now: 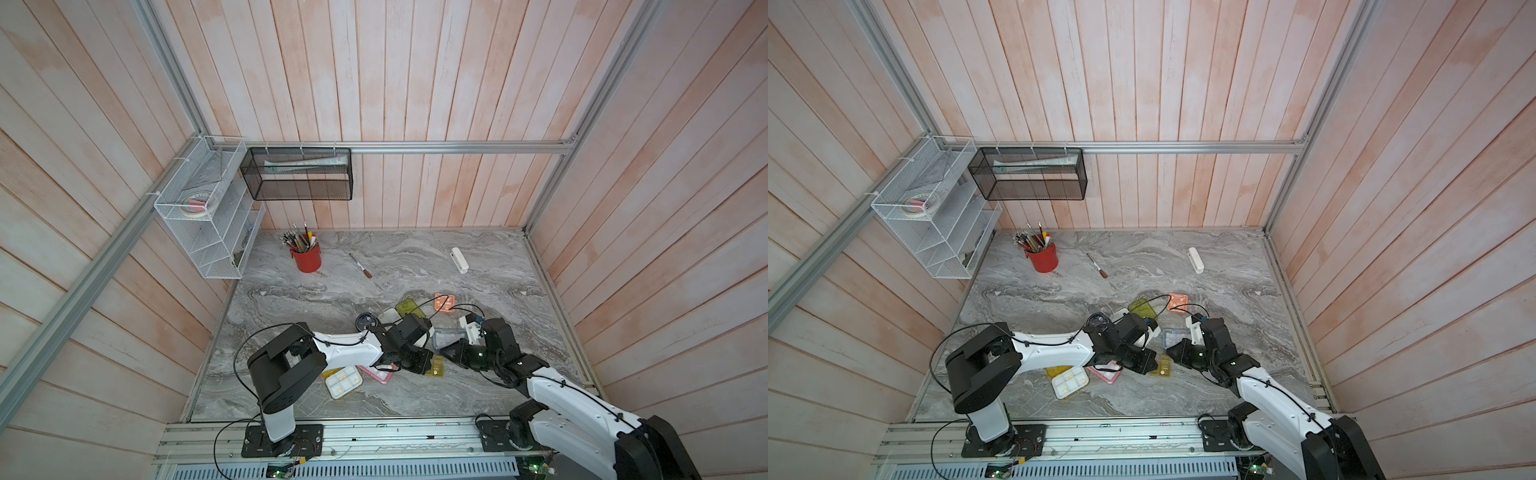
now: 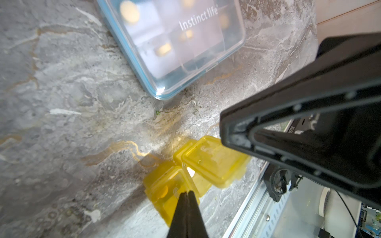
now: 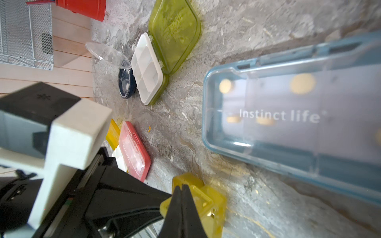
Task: Close pillboxes
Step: Close the lid on the pillbox.
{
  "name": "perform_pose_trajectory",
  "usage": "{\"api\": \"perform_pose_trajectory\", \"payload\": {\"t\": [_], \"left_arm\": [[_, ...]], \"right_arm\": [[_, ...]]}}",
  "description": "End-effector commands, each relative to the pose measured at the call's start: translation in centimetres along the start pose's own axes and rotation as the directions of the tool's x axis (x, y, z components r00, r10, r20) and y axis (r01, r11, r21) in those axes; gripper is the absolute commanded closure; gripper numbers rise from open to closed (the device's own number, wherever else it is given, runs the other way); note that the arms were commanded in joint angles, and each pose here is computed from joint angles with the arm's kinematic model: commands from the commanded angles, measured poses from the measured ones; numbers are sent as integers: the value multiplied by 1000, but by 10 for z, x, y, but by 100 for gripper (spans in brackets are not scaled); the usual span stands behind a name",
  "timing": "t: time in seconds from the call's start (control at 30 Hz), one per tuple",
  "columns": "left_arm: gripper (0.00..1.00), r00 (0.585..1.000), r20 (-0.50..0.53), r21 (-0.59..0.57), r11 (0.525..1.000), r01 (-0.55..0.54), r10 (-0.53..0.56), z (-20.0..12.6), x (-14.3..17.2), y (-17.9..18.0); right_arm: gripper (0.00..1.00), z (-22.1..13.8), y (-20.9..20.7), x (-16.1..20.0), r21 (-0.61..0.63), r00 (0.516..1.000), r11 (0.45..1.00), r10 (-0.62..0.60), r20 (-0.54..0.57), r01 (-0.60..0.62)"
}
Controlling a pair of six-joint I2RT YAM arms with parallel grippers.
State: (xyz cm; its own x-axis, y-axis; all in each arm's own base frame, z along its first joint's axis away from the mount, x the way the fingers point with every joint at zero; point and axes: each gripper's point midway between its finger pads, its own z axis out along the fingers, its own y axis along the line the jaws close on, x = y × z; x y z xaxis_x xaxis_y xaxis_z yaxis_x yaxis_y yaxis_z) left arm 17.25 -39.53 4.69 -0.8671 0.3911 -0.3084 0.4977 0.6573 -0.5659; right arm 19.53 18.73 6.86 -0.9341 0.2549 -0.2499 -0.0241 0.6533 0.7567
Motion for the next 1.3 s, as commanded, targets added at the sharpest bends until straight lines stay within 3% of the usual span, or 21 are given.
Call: {"api": "perform_pose_trajectory", "payload": {"t": [0.0, 1.27], "left_arm": [[100, 999, -34, -28, 1000, 2, -3, 6, 12, 10], [99, 1000, -26, -36, 999, -2, 1, 6, 8, 10]], "right_arm": [[95, -2, 2, 9, -27, 1000, 1000, 12, -27, -13], [95, 10, -21, 46, -9, 994, 997, 72, -85, -73]]}}
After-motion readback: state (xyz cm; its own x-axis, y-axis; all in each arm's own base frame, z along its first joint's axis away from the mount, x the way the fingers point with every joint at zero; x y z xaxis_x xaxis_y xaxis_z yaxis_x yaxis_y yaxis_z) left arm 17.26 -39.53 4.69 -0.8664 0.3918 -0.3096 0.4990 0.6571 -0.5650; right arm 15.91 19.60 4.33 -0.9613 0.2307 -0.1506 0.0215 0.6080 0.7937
